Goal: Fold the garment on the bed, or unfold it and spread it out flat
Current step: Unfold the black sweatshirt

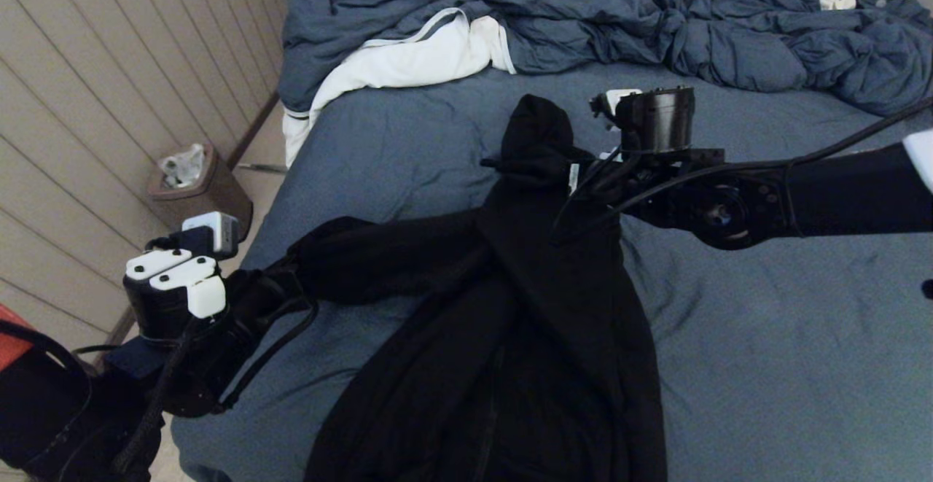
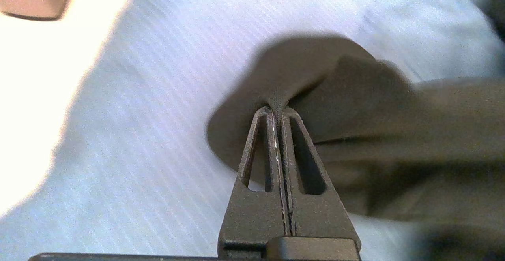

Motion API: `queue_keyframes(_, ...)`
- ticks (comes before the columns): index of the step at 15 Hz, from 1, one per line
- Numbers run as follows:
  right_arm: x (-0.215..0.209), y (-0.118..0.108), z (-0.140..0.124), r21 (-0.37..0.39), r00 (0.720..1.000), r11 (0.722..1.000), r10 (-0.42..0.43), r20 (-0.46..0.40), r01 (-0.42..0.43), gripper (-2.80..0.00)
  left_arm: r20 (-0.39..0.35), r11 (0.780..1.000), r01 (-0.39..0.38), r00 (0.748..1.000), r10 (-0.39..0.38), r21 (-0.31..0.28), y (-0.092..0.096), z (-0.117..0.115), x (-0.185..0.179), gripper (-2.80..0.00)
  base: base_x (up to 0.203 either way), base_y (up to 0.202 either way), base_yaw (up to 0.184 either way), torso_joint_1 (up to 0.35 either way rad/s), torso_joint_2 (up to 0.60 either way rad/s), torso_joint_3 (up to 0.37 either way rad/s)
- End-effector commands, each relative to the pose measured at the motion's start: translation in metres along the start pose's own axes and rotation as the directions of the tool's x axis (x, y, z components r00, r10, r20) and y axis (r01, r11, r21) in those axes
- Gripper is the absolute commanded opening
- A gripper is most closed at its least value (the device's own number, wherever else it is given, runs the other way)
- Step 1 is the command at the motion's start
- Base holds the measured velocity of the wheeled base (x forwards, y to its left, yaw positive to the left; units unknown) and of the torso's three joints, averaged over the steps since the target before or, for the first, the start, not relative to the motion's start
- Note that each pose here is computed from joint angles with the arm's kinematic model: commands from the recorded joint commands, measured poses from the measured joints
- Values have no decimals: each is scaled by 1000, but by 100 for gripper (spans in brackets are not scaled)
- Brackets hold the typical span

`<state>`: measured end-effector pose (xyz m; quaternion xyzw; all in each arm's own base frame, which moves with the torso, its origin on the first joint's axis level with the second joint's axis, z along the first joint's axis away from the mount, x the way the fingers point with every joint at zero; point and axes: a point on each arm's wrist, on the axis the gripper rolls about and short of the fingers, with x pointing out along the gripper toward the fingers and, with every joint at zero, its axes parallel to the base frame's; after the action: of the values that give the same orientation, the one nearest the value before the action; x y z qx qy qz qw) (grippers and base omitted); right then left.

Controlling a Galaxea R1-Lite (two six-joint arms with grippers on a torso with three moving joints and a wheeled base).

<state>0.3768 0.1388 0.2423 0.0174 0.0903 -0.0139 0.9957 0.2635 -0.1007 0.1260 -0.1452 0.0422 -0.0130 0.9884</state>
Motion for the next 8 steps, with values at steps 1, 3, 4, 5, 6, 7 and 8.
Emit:
queue_keyframes(1, 0, -11, 4, 9, 1000, 1000, -29, 10, 29, -280, 48, 998, -51, 997, 52, -20, 14, 19, 17, -280, 0, 0, 0, 0, 0, 0)
queue_keyframes(3, 2, -15, 4, 10, 999, 999, -36, 8, 36, -280, 70, 994, -108, 991, 110, -31, 36, 39, 38, -280, 0, 0, 0, 0, 0, 0)
queue_keyframes(4, 3, -15, 4, 11, 999, 999, -37, 10, 37, -280, 74, 990, -137, 988, 139, -35, 50, 49, 46, -280, 0, 0, 0, 0, 0, 0)
queue_keyframes(5, 4, -18, 5, 13, 999, 999, -44, 12, 44, -280, 79, 987, -156, 984, 159, -39, 62, 56, 53, -280, 0, 0, 0, 0, 0, 0)
queue_keyframes(6, 6, -23, 6, 15, 998, 998, -55, 14, 55, -280, 89, 983, -180, 979, 183, -44, 74, 64, 57, -280, 0, 0, 0, 0, 0, 0)
queue_keyframes(7, 7, -27, 8, 21, 998, 998, -66, 21, 65, -280, 109, 977, -205, 972, 210, -50, 85, 72, 60, -280, 0, 0, 0, 0, 0, 0)
queue_keyframes(8, 8, -34, 11, 27, 996, 996, -84, 26, 83, -280, 128, 972, -230, 963, 235, -56, 95, 80, 62, -280, 0, 0, 0, 0, 0, 0)
